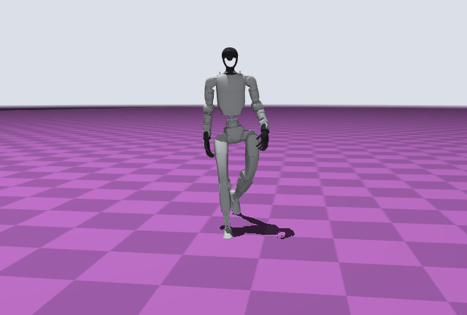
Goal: Walk run
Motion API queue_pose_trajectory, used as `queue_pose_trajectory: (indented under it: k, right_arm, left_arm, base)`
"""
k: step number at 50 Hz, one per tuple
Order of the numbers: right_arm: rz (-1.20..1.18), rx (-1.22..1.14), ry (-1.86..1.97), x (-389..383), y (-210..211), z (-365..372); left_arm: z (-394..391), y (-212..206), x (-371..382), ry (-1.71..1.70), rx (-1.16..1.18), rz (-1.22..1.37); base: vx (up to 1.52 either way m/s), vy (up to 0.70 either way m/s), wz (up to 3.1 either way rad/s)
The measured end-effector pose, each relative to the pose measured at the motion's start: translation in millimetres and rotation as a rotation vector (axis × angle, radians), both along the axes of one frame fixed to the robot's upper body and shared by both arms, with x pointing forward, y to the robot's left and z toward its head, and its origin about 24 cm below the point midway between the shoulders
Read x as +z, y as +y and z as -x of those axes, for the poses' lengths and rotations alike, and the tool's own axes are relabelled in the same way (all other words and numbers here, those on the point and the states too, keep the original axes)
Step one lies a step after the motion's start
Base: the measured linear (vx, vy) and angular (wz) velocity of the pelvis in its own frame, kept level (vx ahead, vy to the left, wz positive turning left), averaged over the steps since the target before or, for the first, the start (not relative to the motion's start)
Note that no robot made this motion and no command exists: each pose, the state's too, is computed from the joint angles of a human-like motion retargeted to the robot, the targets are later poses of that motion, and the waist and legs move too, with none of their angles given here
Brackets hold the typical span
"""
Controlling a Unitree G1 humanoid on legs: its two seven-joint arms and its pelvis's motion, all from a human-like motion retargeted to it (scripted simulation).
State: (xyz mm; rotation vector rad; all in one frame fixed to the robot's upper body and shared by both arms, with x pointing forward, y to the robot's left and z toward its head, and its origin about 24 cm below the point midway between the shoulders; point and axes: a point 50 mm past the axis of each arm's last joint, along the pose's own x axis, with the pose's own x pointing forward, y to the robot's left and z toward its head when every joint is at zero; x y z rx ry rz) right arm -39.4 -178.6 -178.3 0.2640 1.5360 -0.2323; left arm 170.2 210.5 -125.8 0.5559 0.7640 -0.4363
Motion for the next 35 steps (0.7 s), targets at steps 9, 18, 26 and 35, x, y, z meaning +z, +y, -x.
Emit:
queue_pose_trajectory:
  k: [9, 18, 26, 35]
  right_arm:
    - [0.146, 0.205, -0.388, 11, -20, -134]
    - [0.200, 0.326, -0.842, 70, -27, -257]
    - [0.108, 0.401, -0.724, 43, -4, -213]
    - [0.125, 0.298, -0.363, 6, -9, -110]
  left_arm:
    - [177, -25, -53, 0.671, 0.205, -0.070]
    - [273, -31, -40, 0.983, 0.374, -0.091]
    - [257, -35, -45, 0.954, 0.388, -0.048]
    - [88, -9, -44, 0.430, 0.254, -0.018]
  base:
    - [0.96, -0.22, -0.10]
    - [1.11, -0.10, -0.53]
    - [1.23, 0.04, -0.57]
    - [0.93, 0.06, -0.15]
